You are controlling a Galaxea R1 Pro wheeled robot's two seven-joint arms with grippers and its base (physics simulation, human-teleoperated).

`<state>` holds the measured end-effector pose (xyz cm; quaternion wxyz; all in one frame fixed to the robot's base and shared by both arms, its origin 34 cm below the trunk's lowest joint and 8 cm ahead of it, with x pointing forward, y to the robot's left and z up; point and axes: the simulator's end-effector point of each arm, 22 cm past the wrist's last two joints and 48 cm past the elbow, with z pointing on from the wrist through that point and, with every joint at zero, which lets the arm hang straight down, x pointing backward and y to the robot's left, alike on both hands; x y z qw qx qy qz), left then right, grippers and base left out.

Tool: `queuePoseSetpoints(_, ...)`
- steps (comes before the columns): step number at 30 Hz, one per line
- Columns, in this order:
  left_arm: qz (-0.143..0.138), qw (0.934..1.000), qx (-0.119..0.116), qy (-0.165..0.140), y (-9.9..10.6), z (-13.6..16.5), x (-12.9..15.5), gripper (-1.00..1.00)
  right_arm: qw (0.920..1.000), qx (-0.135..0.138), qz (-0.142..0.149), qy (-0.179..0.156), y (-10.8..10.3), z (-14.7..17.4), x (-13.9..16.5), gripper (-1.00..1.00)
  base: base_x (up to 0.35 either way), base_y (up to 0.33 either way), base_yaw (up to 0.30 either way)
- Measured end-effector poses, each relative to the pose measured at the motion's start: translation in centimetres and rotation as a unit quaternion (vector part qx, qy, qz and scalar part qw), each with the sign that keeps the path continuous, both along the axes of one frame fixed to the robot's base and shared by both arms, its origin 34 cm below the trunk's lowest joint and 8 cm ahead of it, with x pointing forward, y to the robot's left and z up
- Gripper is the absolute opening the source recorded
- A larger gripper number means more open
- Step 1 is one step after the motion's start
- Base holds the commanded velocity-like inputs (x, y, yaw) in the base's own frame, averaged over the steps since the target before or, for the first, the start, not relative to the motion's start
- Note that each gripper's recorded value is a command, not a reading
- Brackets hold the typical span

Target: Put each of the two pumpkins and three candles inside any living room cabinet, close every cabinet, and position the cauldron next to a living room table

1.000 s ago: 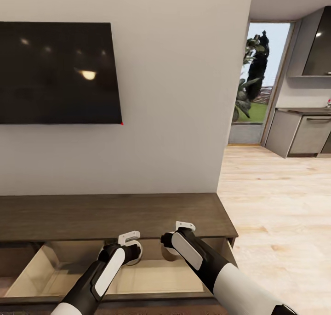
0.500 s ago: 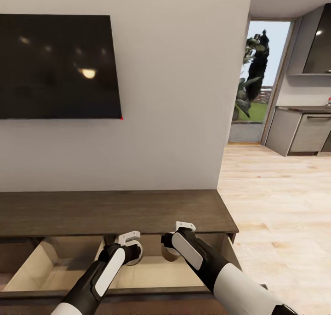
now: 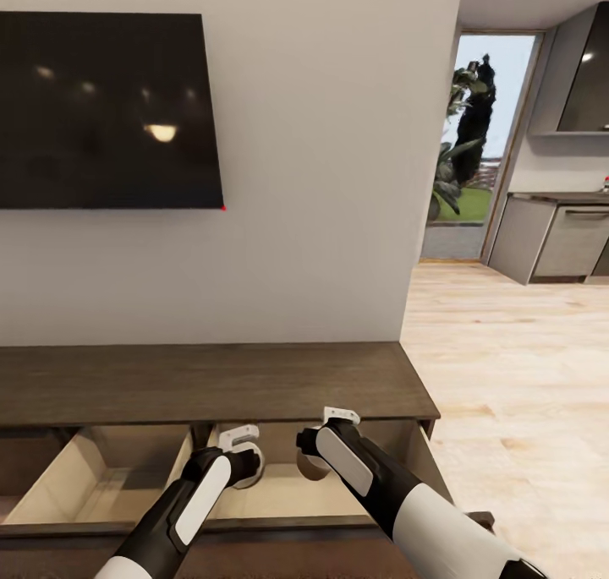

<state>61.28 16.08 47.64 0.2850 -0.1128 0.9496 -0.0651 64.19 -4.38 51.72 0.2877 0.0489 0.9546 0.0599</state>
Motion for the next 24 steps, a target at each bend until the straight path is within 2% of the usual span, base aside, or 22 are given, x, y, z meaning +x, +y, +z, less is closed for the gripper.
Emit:
queuePoseSetpoints(6, -0.003, 1.0, -0.003, 0.003, -0.1, -1.1, -0.3, -1.0, 1.0, 0.0, 0.001, 0.001, 0.0, -1.3, -0.4, -1.0, 0.0, 0.0, 0.0)
queuePoseSetpoints(11, -0.014, 0.9998, -0.003, 0.017, -0.4, -2.4, -1.1, -1.0, 1.0, 0.0, 0.0, 0.0, 0.0, -2.4, -0.6, -1.0, 0.0, 0.0, 0.0)
queuePoseSetpoints(24, -0.012, 0.9998, -0.003, 0.018, -0.2, -5.1, -1.8, -1.0, 1.0, -0.001, 0.0, -0.005, 0.0, -4.9, -1.1, -1.0, 0.0, 0.0, 0.0)
